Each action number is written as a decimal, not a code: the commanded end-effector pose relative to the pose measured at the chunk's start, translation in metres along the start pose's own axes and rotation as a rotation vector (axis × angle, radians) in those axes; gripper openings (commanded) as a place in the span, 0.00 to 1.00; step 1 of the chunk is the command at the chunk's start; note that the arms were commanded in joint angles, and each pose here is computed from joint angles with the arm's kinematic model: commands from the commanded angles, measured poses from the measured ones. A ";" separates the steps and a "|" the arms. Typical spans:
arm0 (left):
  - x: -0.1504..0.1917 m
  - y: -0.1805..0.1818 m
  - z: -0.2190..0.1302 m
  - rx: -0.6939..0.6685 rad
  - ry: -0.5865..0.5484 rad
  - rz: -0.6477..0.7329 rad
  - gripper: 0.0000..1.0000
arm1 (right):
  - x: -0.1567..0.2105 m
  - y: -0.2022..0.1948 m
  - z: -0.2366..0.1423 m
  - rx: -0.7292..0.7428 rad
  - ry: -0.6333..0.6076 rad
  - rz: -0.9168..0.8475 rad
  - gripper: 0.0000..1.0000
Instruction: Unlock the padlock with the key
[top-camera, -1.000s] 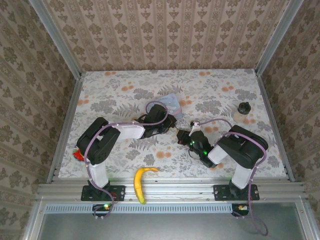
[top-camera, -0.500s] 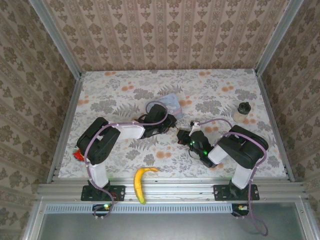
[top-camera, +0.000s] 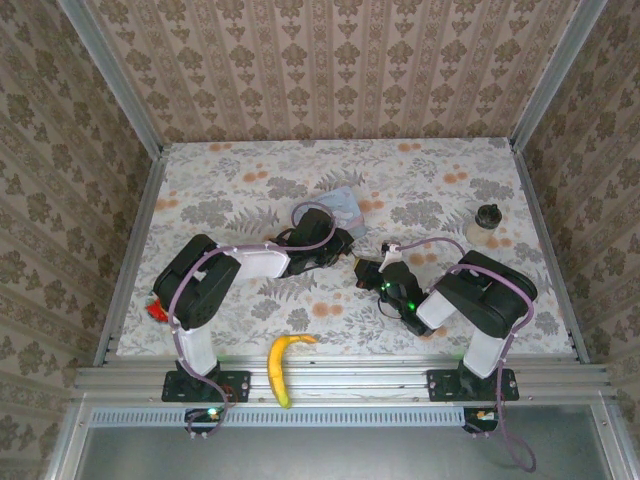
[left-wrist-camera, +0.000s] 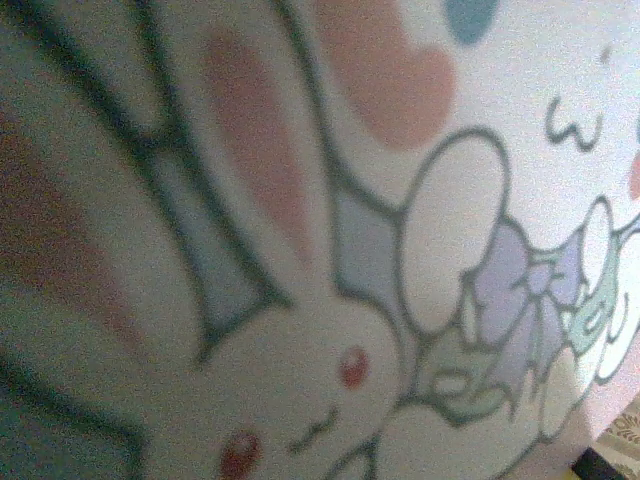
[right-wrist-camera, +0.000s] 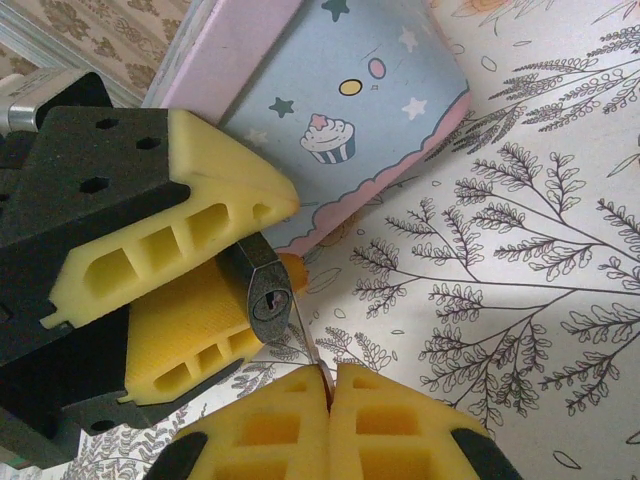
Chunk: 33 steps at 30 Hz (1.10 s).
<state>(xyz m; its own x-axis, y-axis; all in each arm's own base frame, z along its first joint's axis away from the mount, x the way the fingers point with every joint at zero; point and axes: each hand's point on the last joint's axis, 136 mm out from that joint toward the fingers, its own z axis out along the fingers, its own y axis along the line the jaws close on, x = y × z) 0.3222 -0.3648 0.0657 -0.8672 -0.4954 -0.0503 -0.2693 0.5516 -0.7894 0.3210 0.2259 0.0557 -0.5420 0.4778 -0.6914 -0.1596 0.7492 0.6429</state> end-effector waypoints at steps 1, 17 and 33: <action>0.030 0.039 0.009 -0.104 0.140 -0.128 0.00 | -0.017 0.008 -0.004 -0.024 -0.070 -0.008 0.00; 0.030 0.040 0.009 -0.100 0.136 -0.139 0.00 | -0.013 0.001 -0.010 -0.015 -0.062 0.001 0.00; 0.028 0.039 0.011 -0.096 0.133 -0.140 0.00 | -0.009 0.004 -0.017 -0.035 -0.057 -0.017 0.00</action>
<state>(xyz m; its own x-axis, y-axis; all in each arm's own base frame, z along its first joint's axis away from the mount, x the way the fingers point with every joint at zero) 0.3232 -0.3678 0.0687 -0.8658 -0.4989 -0.0389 -0.2705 0.5320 -0.8024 0.3100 0.2163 0.0519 -0.5407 0.4766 -0.6932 -0.1582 0.7517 0.6402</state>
